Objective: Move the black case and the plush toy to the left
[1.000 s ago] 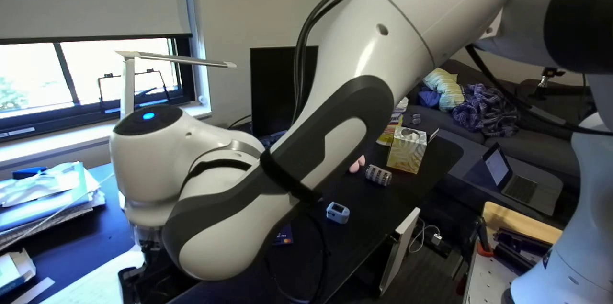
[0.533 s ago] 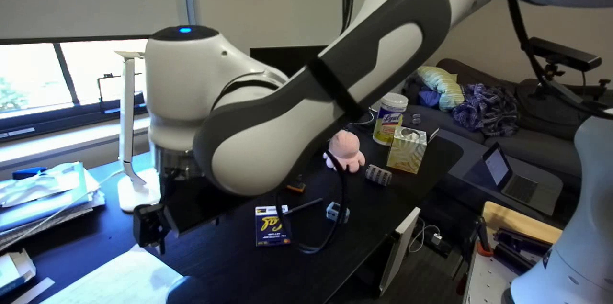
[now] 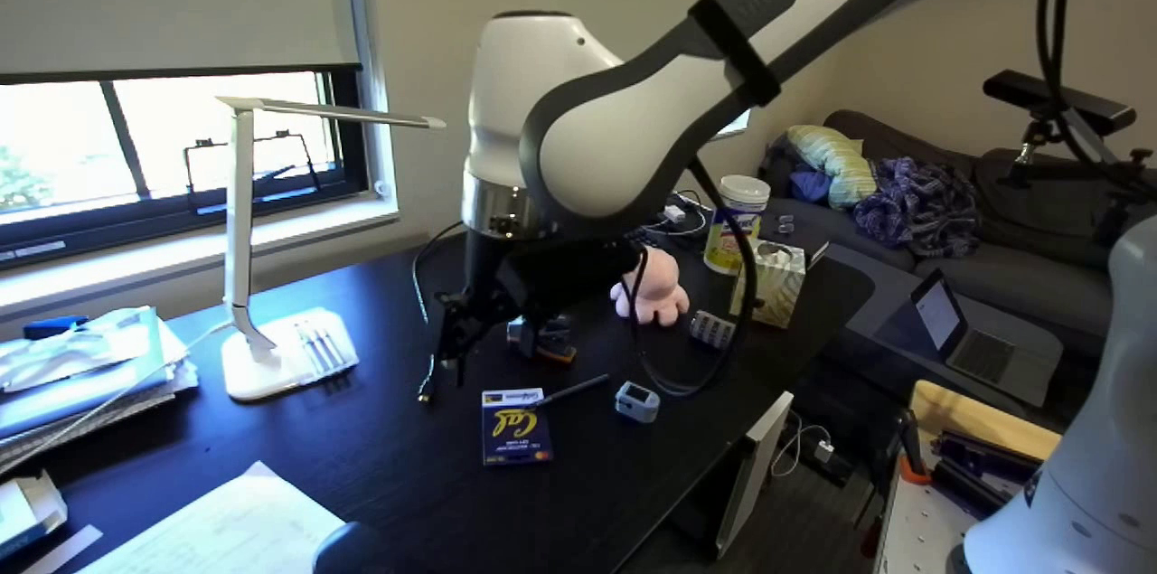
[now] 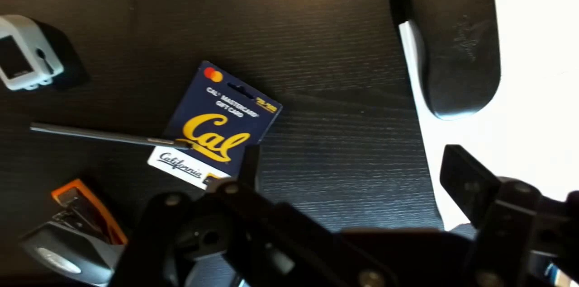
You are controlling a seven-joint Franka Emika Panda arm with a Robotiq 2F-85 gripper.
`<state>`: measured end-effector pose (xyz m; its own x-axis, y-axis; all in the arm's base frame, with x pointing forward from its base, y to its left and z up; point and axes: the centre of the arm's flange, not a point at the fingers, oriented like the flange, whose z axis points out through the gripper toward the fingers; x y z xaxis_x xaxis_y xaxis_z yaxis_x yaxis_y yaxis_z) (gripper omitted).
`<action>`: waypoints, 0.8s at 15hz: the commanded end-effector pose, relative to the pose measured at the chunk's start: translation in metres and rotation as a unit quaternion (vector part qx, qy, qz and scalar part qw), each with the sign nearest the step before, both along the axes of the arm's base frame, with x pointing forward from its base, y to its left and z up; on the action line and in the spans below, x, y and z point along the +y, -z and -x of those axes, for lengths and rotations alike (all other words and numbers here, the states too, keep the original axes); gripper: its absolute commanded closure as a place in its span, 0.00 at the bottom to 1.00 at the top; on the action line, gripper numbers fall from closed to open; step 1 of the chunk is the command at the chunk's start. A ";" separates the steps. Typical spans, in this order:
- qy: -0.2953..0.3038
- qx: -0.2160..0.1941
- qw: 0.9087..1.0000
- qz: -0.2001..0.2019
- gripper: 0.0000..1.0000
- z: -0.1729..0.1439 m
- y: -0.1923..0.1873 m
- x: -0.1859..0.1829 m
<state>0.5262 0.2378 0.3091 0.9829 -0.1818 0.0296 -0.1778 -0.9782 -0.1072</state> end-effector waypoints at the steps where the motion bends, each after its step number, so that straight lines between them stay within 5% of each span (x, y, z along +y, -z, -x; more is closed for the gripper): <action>1: 0.015 0.016 1.000 -0.014 0.00 0.010 -0.010 -0.068; 5: 0.099 0.030 0.994 0.027 0.00 -0.012 -0.011 -0.134; 9: 0.191 0.042 0.978 0.072 0.00 -0.033 0.005 -0.210; 12: 0.214 0.059 0.972 0.080 0.00 -0.044 0.021 -0.265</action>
